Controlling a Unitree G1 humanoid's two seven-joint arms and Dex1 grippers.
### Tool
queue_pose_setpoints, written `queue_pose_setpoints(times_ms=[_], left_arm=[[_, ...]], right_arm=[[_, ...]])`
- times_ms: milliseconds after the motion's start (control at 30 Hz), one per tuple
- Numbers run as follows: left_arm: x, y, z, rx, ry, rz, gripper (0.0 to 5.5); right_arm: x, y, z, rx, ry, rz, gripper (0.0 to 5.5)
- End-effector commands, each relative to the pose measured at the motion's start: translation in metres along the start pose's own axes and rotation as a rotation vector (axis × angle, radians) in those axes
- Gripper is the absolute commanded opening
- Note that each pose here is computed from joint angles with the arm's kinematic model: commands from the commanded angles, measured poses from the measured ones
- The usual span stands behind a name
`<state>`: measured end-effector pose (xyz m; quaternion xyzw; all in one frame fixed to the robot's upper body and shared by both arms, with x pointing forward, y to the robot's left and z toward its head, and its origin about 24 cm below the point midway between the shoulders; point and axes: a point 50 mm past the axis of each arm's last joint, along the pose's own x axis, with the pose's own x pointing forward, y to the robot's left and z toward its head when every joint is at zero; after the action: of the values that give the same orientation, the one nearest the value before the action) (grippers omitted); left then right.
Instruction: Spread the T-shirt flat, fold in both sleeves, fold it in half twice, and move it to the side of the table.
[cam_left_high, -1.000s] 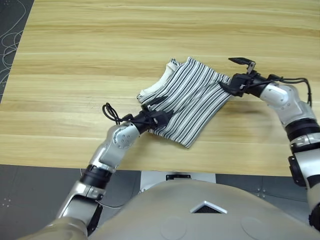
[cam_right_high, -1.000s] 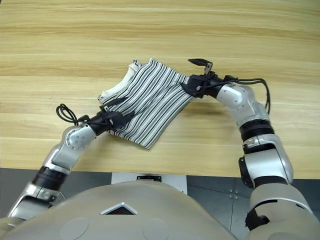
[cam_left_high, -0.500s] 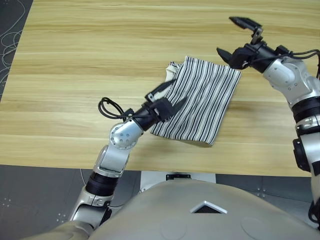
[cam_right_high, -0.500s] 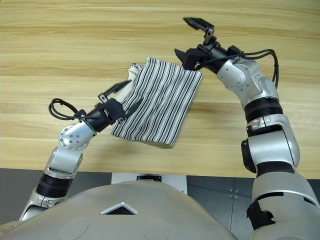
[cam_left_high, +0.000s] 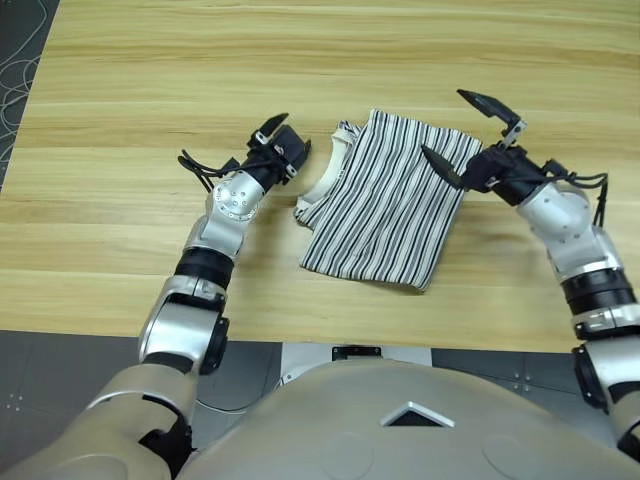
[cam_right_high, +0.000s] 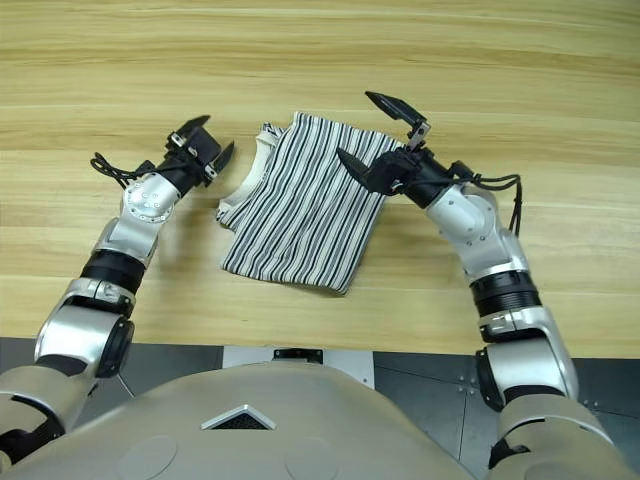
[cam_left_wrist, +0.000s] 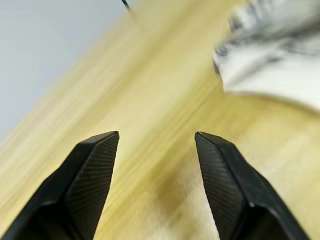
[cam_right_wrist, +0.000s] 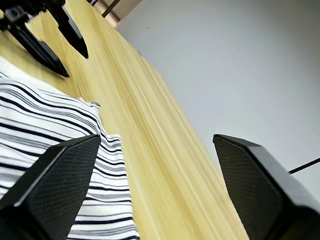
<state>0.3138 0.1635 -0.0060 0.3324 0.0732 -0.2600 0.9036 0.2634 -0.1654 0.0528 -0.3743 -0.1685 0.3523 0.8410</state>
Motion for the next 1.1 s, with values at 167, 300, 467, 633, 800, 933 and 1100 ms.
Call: queue_pose_setpoints(times_ms=[167, 300, 467, 633, 800, 933, 1100], left_arm=[[-0.007, -0.020, -0.031, 0.002, 0.127, -0.089, 2.82], [-0.011, -0.031, -0.027, 0.006, 0.066, -0.152, 2.82], [-0.022, -0.030, -0.030, 0.046, 0.072, -0.189, 2.82], [-0.029, -0.017, -0.017, 0.086, 0.036, -0.186, 2.82], [-0.023, -0.016, -0.014, 0.079, 0.069, -0.167, 2.82], [-0.018, -0.018, -0.011, 0.069, 0.065, -0.161, 2.82], [-0.017, -0.018, -0.011, 0.060, 0.068, -0.152, 2.82]], right_arm=[[0.001, 0.030, -0.015, 0.085, 0.089, 0.044, 4.16], [-0.001, 0.038, -0.029, 0.041, 0.139, 0.183, 4.16], [-0.013, 0.041, -0.042, -0.012, 0.181, 0.321, 4.16], [-0.033, 0.039, -0.049, -0.042, 0.208, 0.458, 4.16], [-0.058, 0.041, -0.054, -0.024, 0.220, 0.621, 4.16], [-0.072, 0.036, -0.059, 0.008, 0.254, 0.682, 4.16], [-0.084, 0.028, -0.063, -0.036, 0.256, 0.796, 4.16]])
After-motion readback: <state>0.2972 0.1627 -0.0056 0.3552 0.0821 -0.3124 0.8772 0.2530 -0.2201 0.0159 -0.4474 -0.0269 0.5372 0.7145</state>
